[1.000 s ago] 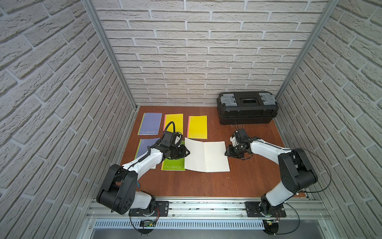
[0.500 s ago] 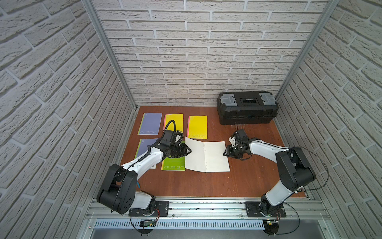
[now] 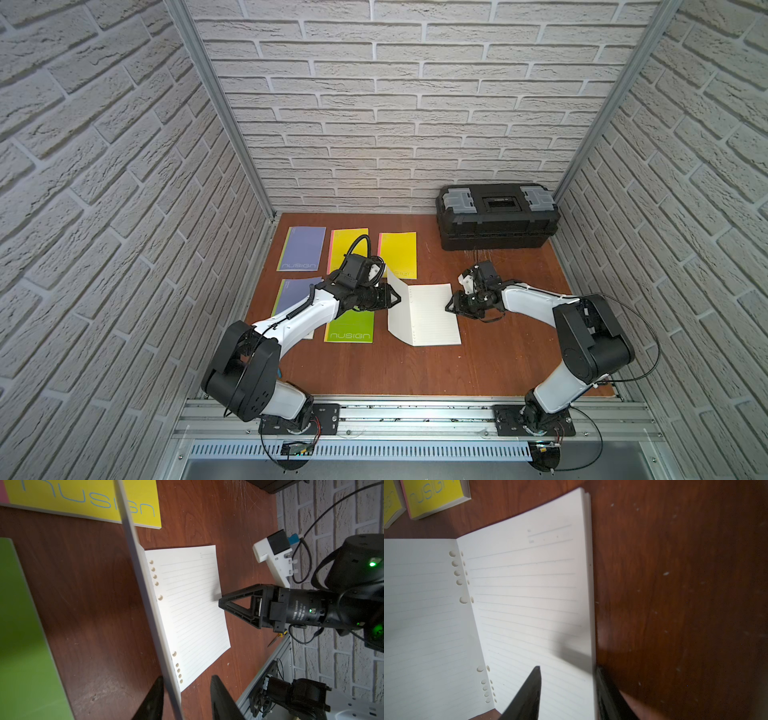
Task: Close the notebook
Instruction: Close the notebook at the center of the board.
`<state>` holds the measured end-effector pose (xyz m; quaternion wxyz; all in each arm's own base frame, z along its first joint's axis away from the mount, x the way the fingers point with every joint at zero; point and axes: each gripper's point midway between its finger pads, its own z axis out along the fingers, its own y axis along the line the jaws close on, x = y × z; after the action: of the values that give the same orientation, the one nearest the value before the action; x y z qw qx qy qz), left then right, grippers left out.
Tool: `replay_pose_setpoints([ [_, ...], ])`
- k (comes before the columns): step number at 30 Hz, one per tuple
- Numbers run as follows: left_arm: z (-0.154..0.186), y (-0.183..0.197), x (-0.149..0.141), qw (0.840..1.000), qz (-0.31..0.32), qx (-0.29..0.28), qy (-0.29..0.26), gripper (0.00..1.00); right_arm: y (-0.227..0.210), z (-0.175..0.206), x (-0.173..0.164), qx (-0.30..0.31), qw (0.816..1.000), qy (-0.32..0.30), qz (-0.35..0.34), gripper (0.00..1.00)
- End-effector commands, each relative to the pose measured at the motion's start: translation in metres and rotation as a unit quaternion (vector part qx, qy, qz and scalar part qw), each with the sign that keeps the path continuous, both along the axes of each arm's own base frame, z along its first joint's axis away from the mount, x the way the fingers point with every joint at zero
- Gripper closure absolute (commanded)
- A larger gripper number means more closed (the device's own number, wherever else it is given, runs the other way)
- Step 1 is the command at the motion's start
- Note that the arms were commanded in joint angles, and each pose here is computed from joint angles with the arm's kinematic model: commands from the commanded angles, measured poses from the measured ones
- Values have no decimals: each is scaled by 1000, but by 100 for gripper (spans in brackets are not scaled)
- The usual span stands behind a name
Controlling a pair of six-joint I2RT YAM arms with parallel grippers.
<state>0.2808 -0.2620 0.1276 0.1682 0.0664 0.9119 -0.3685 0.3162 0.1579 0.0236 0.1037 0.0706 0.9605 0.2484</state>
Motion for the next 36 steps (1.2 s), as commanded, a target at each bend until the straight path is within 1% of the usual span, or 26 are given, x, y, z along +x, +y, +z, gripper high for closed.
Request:
replay_pose_setpoints([
  [1,18,-16,9,999,-12,-23,-25,61,10,-17,-15,10,999,34,10,56],
  [5,26,-30,8,998,-25,-36,-34,61,23,-15,-14,29,999,31,18,56],
  [8,32,-40,8,997,-35,-49,-41,61,24,-12,-12,33,999,26,18,56],
  [14,42,-57,7,995,-50,-74,-54,60,21,5,-9,22,1000,6,17,56],
  [21,52,-73,4,990,-55,-99,-89,60,8,31,-6,-4,1000,-28,2,54],
  [26,43,-78,6,989,-38,-93,-110,59,-5,47,-8,-29,998,-45,-11,53],
  [29,33,-84,6,988,-36,-110,-100,59,-13,58,-9,-41,997,-57,-18,52],
  [36,4,-93,6,990,-35,-111,-80,60,-27,85,-12,-66,993,-89,-33,51],
])
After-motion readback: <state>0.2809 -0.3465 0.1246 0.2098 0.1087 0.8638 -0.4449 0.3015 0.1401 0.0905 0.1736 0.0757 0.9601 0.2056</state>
